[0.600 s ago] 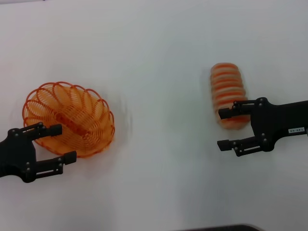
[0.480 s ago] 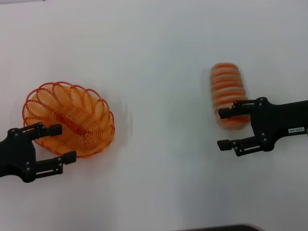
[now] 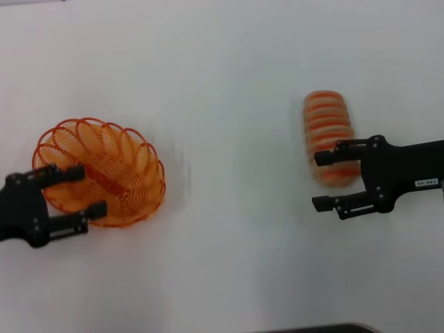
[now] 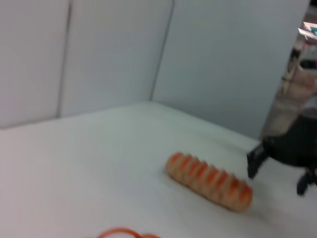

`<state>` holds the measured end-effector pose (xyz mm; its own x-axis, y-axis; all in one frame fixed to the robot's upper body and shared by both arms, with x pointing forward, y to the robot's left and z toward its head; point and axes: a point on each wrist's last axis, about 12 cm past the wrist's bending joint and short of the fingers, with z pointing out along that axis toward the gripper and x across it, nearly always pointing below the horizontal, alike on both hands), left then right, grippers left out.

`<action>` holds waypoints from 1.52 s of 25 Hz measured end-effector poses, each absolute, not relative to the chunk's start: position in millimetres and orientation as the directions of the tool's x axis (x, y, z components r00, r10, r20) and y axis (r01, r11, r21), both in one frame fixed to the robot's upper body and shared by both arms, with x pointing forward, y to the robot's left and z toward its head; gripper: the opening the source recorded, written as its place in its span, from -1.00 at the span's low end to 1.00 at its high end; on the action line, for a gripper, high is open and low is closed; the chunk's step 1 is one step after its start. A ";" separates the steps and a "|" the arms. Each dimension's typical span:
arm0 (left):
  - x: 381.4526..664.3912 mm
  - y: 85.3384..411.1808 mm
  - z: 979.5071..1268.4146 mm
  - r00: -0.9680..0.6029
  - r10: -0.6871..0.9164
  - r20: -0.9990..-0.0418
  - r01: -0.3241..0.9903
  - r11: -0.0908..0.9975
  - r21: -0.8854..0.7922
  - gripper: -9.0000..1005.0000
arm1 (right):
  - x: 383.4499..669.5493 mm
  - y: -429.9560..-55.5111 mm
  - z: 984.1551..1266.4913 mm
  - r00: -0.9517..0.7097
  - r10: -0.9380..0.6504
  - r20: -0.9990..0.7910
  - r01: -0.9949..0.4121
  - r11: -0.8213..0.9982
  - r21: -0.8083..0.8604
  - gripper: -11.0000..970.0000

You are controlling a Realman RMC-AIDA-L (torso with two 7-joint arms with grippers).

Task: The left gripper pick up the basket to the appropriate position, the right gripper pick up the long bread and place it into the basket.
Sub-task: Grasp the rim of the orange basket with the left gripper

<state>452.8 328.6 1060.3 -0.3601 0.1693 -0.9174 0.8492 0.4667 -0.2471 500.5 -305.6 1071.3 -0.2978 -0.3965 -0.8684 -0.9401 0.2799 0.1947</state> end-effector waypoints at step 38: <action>584.1 314.2 1117.6 -0.761 0.379 -0.526 0.544 0.815 -0.199 0.36 | 514.2 -317.4 1089.6 -0.309 -0.335 -0.890 -0.921 0.339 0.192 0.79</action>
<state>584.1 314.2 1117.6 -0.7610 0.3794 -0.5262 0.5440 0.8152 -0.1990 514.2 -317.4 1089.6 -0.3090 -0.3348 -0.8902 -0.9210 0.3388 0.1923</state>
